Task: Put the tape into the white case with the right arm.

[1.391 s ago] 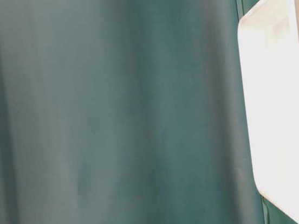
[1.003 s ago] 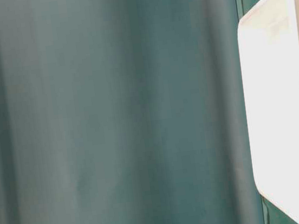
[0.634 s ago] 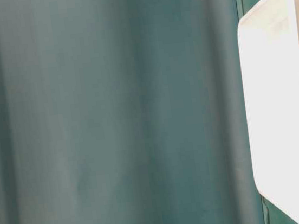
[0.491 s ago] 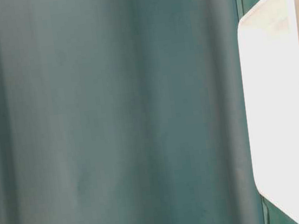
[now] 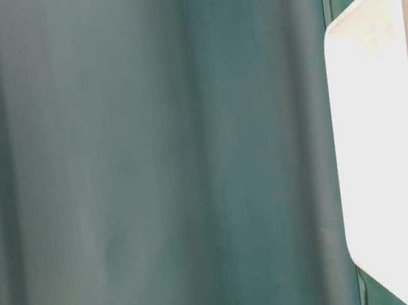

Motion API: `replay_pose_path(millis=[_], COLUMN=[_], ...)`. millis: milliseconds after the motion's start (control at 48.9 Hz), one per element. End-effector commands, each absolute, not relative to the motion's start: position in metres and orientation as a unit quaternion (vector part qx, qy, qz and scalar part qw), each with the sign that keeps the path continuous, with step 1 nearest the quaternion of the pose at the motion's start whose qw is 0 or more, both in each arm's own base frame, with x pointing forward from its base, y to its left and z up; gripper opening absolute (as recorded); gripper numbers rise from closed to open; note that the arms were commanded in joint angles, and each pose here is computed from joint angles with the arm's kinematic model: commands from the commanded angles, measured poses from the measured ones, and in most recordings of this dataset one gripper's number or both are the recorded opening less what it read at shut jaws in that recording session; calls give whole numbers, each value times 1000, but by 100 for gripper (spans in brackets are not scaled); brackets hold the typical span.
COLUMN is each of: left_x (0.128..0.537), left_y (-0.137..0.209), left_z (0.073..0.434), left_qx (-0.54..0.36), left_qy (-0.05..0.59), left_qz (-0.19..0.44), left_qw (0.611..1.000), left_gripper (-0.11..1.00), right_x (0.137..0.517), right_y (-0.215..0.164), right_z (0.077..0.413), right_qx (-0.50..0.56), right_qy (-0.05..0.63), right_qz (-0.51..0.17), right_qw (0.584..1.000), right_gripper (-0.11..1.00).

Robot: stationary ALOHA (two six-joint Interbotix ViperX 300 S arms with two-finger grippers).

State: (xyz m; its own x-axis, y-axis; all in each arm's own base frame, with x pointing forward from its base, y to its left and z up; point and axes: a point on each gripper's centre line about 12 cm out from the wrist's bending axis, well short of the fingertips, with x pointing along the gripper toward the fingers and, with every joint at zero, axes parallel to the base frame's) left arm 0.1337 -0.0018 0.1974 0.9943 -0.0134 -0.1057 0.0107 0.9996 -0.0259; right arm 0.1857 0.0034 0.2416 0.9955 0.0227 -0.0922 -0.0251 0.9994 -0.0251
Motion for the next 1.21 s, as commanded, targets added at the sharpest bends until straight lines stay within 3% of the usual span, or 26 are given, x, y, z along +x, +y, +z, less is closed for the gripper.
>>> replay_pose_path(millis=[0, 491, 880, 1187], left_x=[134, 134, 134, 134], left_y=[-2, -2, -2, -2], left_z=[200, 198, 198, 199], left_qx=[-13, -13, -15, -16], left_qy=[51, 53, 54, 51], left_qz=[-8, -7, -7, -7], left_qw=[999, 998, 998, 999], left_gripper=[1, 1, 1, 1], right_x=[188, 190, 189, 208], right_y=[8, 48, 51, 59], right_z=[241, 223, 218, 211], right_qx=[-19, -41, -42, -48], right_qy=[50, 90, 96, 121], right_qz=[26, 130, 138, 147], right_qw=[998, 987, 985, 981], right_gripper=[64, 64, 64, 64])
